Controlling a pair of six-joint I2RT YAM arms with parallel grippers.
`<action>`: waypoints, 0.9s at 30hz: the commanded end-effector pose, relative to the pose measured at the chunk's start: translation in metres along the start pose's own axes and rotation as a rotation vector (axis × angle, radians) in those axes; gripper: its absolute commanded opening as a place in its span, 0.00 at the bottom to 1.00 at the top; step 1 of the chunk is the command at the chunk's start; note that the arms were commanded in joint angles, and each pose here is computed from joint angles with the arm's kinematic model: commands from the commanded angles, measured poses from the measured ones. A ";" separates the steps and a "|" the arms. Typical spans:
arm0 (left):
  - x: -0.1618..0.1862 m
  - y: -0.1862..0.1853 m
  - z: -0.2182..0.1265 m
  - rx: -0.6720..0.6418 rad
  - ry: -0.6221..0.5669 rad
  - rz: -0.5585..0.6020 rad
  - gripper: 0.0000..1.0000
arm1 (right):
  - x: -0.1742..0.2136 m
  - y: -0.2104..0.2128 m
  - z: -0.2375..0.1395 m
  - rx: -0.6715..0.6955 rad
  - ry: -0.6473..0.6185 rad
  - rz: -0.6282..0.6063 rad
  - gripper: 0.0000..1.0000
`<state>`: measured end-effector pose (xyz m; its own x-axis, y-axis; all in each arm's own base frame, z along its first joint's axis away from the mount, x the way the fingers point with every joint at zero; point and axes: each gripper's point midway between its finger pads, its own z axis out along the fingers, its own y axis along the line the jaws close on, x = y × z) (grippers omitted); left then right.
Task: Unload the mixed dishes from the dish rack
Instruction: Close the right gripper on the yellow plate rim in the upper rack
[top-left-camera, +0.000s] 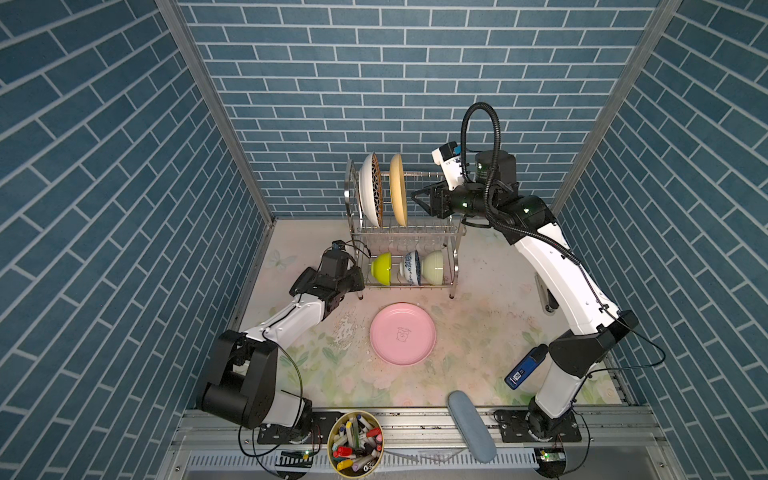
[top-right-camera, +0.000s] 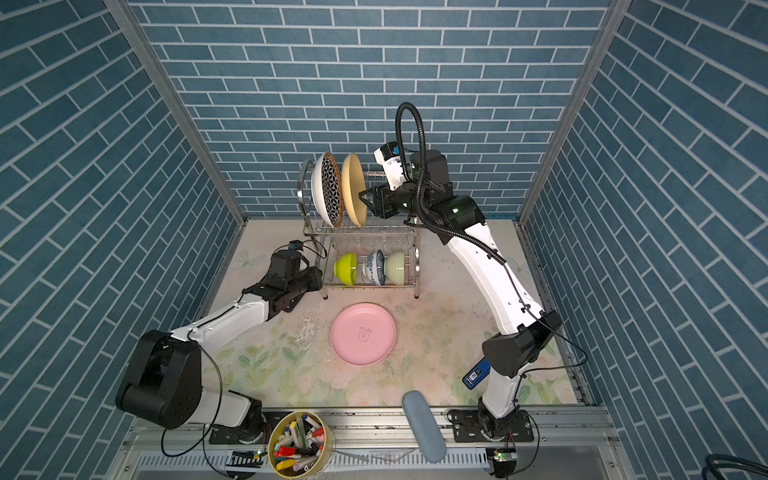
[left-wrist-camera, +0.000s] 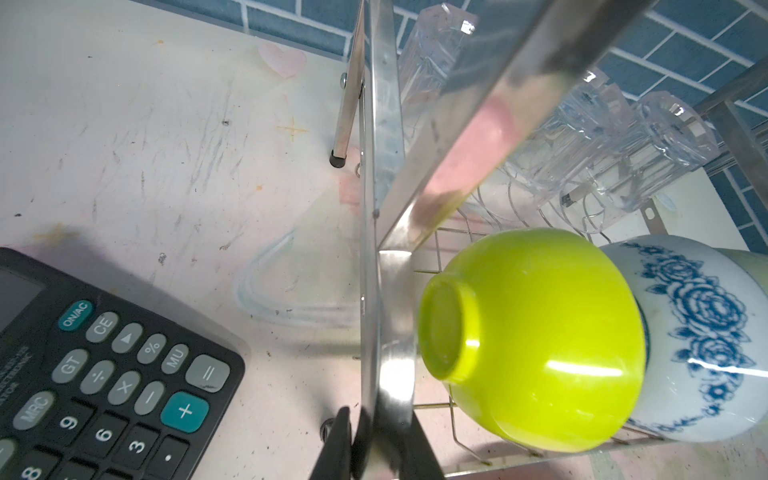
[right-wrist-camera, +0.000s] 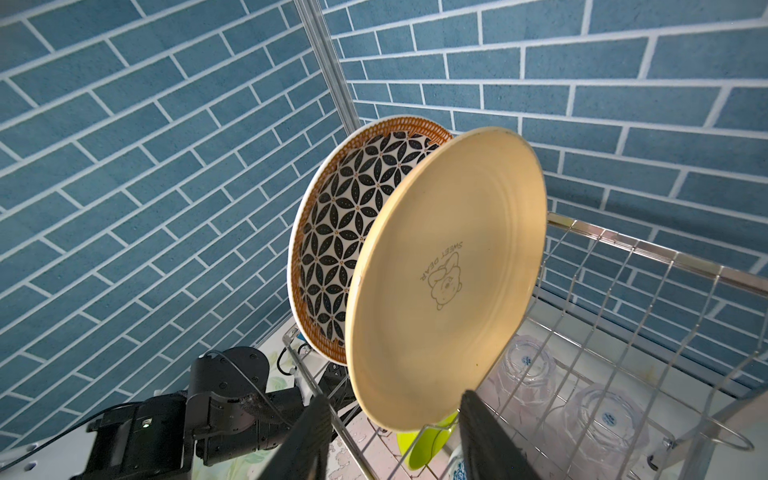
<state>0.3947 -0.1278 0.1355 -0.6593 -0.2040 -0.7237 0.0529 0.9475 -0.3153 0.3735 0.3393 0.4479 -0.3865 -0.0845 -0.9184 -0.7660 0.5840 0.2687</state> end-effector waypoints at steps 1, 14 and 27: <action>-0.011 0.004 -0.003 -0.023 -0.025 -0.023 0.19 | -0.023 0.010 -0.007 -0.044 -0.057 0.007 0.53; -0.015 0.000 -0.004 -0.012 -0.026 -0.029 0.19 | -0.031 0.014 0.017 -0.115 -0.067 -0.008 0.54; -0.015 0.001 -0.002 -0.015 -0.023 -0.029 0.19 | -0.015 0.012 0.051 -0.199 -0.016 0.011 0.48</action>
<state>0.3944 -0.1276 0.1364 -0.6639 -0.1763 -0.7267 0.0664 0.9541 -0.2922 0.3991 0.3854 0.4358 -0.4047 -0.0874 -0.9102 -0.8295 0.4540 0.3253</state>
